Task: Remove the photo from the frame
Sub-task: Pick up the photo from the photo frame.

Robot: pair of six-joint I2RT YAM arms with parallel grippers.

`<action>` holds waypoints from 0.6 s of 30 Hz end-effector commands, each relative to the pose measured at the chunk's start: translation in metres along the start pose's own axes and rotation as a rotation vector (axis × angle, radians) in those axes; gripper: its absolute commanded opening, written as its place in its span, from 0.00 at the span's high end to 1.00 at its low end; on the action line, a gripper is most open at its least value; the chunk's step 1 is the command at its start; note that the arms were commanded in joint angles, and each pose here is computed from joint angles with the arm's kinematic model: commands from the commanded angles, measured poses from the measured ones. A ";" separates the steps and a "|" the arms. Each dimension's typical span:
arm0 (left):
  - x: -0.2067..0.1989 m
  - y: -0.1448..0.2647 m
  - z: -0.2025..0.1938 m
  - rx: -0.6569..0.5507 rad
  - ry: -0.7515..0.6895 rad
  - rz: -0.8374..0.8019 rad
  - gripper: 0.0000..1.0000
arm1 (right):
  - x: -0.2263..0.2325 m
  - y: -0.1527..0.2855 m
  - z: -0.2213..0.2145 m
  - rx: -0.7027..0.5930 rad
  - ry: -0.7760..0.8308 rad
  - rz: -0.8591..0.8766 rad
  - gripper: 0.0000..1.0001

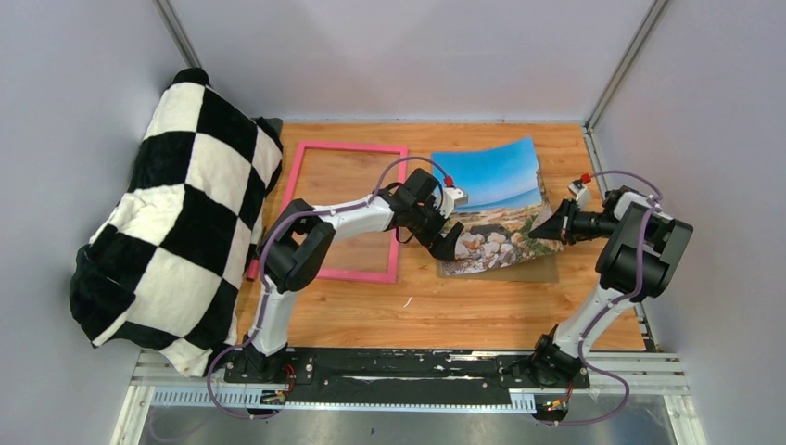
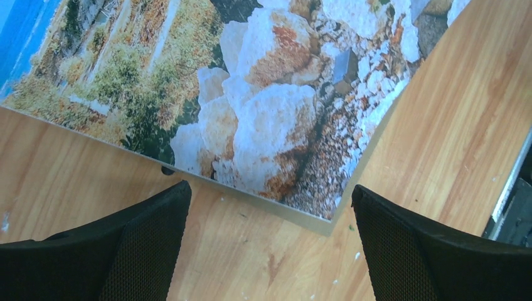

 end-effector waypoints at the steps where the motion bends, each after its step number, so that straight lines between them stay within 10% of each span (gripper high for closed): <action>1: -0.012 0.040 0.032 -0.072 -0.077 -0.009 0.00 | 0.022 0.009 0.006 -0.038 0.060 -0.006 1.00; 11: -0.025 0.150 0.078 -0.277 -0.287 -0.005 0.00 | 0.100 0.038 0.031 -0.172 0.211 0.067 1.00; 18: 0.003 0.220 0.041 -0.273 -0.234 0.109 0.00 | 0.173 0.054 0.043 -0.282 0.336 0.109 1.00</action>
Point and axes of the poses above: each gripper's point midway between its finger pads, its own y axis back along the fingers, its own x axis along the line the jaws close on, z = x × y, the point moved 2 cm from there along y, back along the fingers, and after that the axes turned 4 degrees about -y, right-handed, at the moved point
